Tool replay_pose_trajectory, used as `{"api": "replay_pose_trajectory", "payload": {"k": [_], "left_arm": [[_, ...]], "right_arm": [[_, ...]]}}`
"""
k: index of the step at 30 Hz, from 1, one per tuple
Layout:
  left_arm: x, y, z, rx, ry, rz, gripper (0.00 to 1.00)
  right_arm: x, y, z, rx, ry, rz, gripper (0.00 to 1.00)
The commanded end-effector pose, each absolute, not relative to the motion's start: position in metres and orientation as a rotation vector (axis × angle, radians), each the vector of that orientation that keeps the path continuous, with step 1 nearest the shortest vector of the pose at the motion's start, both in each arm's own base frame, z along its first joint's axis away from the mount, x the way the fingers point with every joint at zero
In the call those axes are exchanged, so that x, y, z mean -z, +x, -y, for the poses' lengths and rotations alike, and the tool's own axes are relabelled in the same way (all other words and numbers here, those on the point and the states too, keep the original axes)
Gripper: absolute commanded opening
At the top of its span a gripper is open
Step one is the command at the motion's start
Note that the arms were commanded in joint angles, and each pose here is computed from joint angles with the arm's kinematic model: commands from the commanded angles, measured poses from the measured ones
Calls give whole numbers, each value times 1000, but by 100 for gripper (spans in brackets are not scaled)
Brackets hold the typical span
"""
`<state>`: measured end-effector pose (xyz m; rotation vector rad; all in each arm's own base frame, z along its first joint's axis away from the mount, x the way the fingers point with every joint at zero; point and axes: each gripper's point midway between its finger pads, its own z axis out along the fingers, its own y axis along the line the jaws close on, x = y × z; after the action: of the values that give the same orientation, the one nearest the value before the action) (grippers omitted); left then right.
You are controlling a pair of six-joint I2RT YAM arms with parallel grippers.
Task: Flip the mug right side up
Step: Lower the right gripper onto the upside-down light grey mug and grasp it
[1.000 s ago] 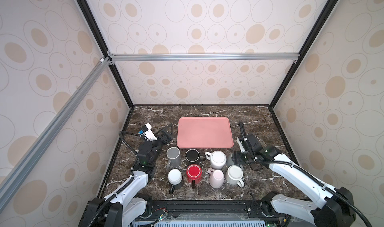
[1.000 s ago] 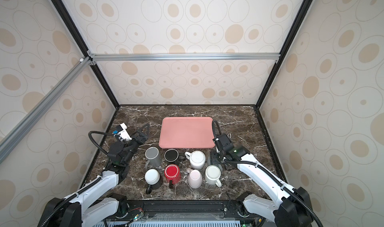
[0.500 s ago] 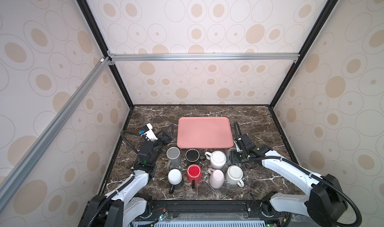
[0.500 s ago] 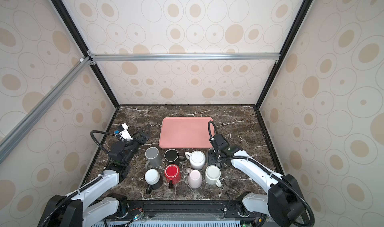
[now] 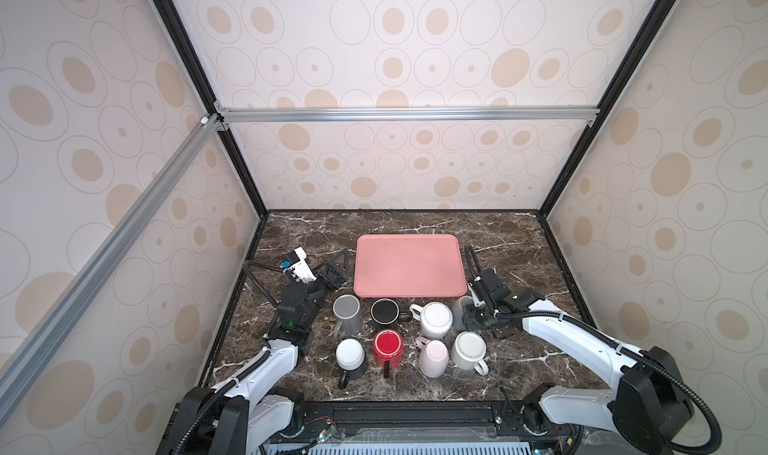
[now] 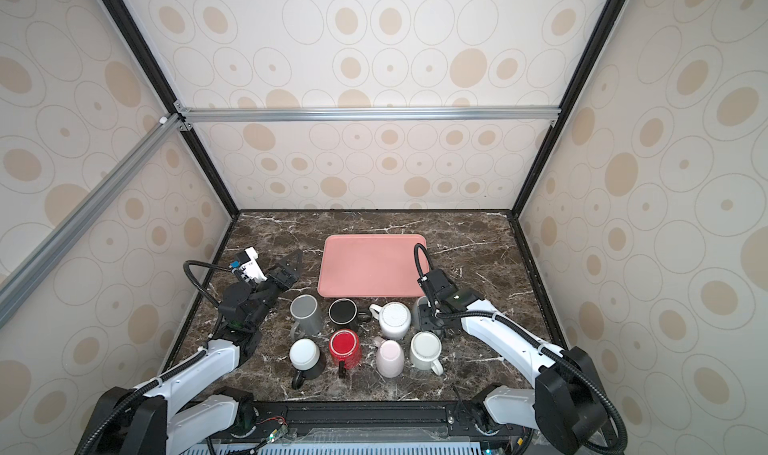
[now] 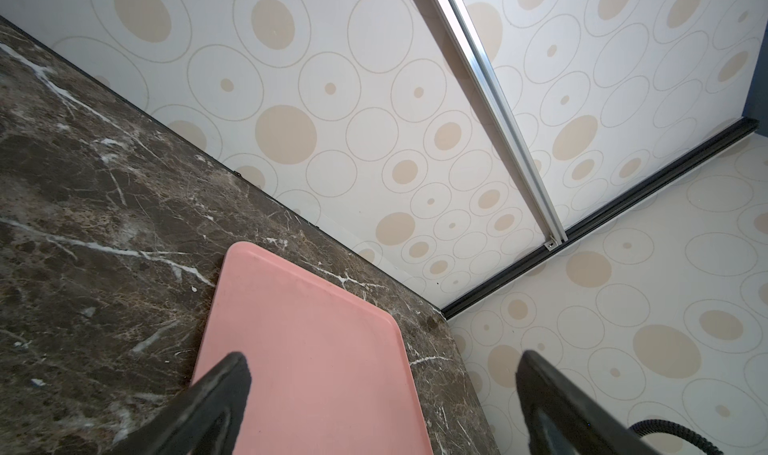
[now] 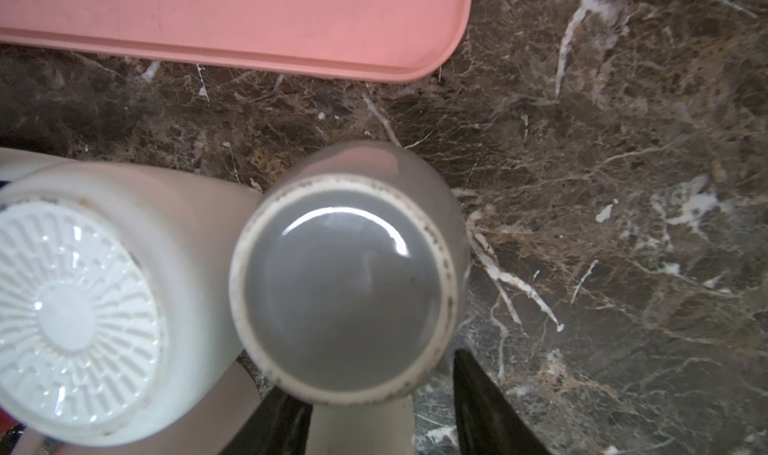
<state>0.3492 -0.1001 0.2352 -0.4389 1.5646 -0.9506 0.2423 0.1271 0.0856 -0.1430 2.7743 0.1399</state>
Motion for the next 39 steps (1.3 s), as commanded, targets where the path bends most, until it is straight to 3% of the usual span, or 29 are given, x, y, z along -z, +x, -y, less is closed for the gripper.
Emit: {"api": "replay_pose_trajectory", "payload": {"k": [1,28,39], "left_arm": [[-259,351,104,979,-404,-1508,99],[-259,351,105,985,-400,-1504,99],[-269,349,107,1005,-383,-1482,99]], "right_arm": [[-79,240,-123,-100,-178,-2802,49],[-62,253,-106,75,-142,-2794,21],[-71,256,-99,108,-101,-2741,0]]}}
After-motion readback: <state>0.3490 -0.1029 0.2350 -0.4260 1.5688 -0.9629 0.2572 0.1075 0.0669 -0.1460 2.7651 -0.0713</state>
